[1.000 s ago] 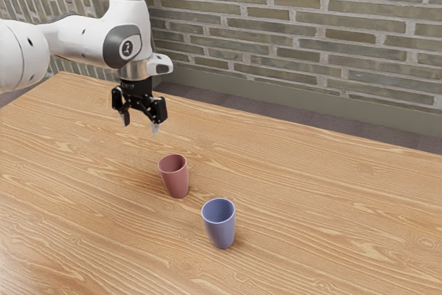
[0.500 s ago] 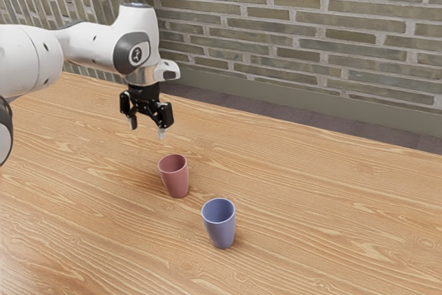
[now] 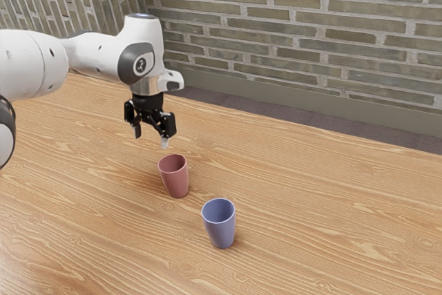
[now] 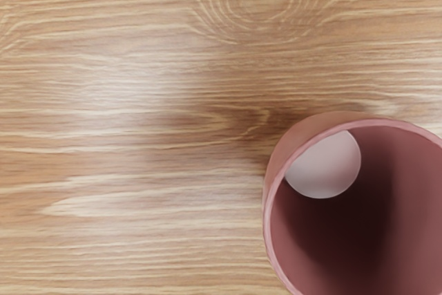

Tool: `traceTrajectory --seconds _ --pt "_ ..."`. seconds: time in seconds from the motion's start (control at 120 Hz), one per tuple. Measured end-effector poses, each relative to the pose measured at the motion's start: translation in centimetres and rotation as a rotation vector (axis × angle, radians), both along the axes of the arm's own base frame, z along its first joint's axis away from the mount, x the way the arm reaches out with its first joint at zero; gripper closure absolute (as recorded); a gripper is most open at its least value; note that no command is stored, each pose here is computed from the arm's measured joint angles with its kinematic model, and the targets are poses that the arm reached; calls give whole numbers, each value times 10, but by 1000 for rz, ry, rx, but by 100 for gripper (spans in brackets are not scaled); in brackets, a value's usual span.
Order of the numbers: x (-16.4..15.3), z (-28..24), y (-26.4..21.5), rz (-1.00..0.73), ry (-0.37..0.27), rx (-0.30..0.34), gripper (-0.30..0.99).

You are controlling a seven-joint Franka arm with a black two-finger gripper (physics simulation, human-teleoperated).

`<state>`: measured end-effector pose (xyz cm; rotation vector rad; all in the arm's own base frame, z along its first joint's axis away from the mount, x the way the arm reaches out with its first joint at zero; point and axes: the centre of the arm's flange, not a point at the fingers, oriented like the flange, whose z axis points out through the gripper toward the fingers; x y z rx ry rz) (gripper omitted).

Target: Place the left cup onto the right cup

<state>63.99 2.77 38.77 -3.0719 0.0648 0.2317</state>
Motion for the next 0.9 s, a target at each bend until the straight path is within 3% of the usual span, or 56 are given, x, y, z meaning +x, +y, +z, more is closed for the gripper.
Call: traceTrajectory --seconds 0.9 --pt "8 -62 -6 -14 22 -10 1"
